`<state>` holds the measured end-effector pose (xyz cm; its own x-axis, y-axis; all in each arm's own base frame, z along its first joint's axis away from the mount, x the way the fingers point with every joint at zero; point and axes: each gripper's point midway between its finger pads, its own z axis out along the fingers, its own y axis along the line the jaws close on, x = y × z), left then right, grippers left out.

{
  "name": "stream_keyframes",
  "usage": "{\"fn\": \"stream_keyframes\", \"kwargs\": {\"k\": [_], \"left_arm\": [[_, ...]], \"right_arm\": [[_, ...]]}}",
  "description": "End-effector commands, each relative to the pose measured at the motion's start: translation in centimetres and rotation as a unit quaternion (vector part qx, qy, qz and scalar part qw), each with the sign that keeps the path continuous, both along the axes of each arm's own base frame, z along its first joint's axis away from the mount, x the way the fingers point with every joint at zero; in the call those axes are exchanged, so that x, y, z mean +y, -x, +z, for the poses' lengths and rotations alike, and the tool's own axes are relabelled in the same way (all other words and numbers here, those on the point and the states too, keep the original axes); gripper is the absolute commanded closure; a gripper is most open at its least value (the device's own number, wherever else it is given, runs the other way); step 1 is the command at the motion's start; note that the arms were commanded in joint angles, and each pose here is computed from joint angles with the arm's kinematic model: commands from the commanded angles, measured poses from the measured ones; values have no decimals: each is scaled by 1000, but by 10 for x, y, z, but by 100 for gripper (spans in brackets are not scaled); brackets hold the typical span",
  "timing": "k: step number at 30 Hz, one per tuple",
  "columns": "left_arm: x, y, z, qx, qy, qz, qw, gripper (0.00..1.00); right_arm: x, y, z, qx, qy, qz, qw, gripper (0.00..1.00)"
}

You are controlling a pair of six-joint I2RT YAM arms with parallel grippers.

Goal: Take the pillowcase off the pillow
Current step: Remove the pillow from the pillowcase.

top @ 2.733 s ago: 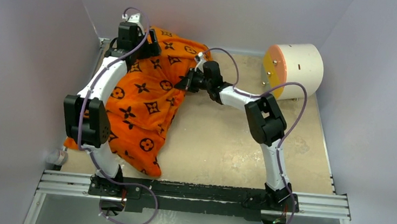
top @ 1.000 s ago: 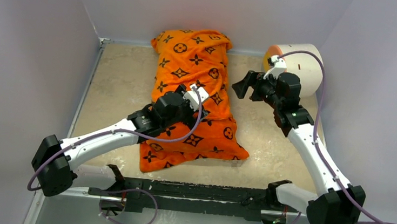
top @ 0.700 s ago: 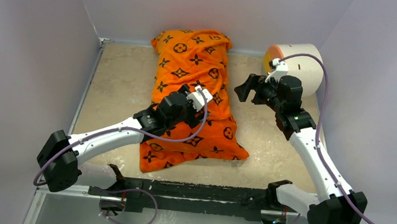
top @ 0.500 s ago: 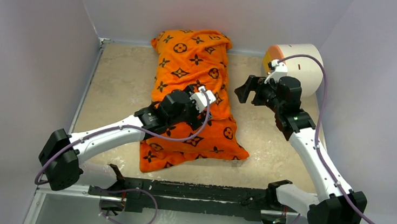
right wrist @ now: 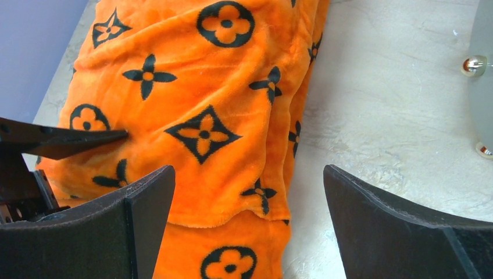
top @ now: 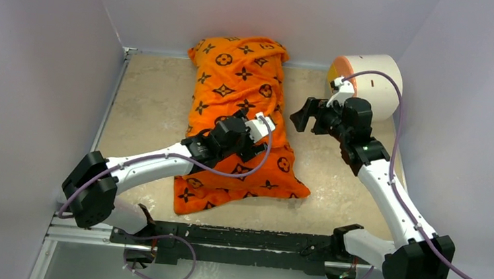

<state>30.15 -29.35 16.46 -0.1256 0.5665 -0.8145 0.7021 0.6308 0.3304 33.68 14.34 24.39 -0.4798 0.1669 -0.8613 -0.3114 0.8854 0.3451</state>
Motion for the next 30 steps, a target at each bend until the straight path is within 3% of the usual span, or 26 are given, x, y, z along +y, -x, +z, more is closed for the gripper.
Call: {"fn": "stream_keyframes", "kwargs": {"k": [1, 7, 13, 20, 25, 30], "left_arm": [[19, -35, 49, -114, 18, 81, 990, 15], [45, -61, 73, -194, -34, 161, 967, 15], [36, -71, 105, -217, 10, 138, 966, 14], [30, -76, 120, -148, 46, 74, 985, 14], [66, -85, 121, -116, 20, 98, 988, 14], [77, -72, 105, -42, -2, 90, 995, 14]], "right_arm": [[8, -4, 12, -26, -10, 20, 999, 1], [7, -2, 14, -37, -7, 22, 999, 1], [0, 0, 15, -45, 12, 14, 999, 1], [-3, 8, 16, -49, 0, 7, 999, 1], [-6, 12, 21, -56, 1, 1, 998, 1], [-6, 14, 21, -56, -4, 0, 998, 1]]}}
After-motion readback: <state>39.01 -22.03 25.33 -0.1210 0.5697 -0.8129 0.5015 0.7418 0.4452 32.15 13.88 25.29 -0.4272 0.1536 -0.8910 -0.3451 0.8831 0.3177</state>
